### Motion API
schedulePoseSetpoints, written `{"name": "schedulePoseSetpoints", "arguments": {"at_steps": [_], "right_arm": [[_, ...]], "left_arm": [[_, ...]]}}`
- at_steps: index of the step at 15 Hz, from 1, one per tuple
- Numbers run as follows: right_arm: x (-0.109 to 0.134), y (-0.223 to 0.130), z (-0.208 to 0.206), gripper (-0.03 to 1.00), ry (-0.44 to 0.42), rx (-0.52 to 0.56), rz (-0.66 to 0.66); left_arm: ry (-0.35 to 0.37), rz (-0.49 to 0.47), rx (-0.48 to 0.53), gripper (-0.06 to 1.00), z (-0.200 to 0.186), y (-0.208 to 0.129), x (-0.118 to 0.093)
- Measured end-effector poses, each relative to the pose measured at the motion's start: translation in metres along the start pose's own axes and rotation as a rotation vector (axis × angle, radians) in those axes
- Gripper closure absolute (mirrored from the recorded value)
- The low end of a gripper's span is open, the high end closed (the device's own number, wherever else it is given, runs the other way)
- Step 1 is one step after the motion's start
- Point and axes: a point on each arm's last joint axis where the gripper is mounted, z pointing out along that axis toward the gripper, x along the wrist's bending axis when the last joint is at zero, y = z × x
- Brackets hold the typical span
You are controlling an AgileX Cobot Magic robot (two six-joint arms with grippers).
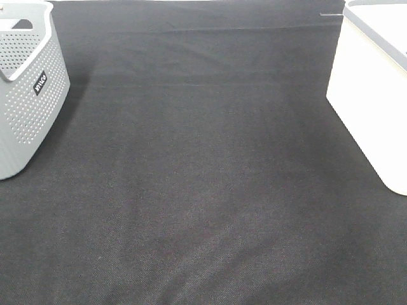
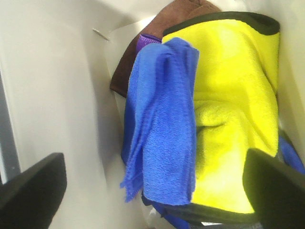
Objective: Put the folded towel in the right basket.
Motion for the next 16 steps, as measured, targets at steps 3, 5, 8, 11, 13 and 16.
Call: {"name": "schedulePoseSetpoints", "arguments": {"at_steps": [3, 5, 8, 11, 13, 16], "right_arm": [[0.03, -0.002, -0.018, 0.0, 0.001, -0.033, -0.027], [0.072, -0.008, -0.024, 0.0, 0.014, -0.04, -0.112], [0.105, -0.015, -0.027, 0.0, 0.03, -0.04, -0.171], [0.129, -0.021, -0.031, -0.01, 0.095, -0.038, -0.179], [0.148, -0.027, -0.03, -0.01, 0.131, -0.023, -0.171], [0.192, -0.045, -0.027, -0.01, 0.128, -0.003, -0.239]], "left_arm": [[0.0, 0.0, 0.0, -0.04, 0.0, 0.0, 0.0], [0.001, 0.001, 0.0, -0.04, 0.0, 0.0, 0.0], [0.001, 0.001, 0.0, -0.04, 0.0, 0.0, 0.0], [0.001, 0.001, 0.0, -0.04, 0.0, 0.0, 0.0], [0.001, 0.001, 0.0, -0.04, 0.0, 0.0, 0.0], [0.001, 0.001, 0.0, -0.04, 0.0, 0.0, 0.0]]}}
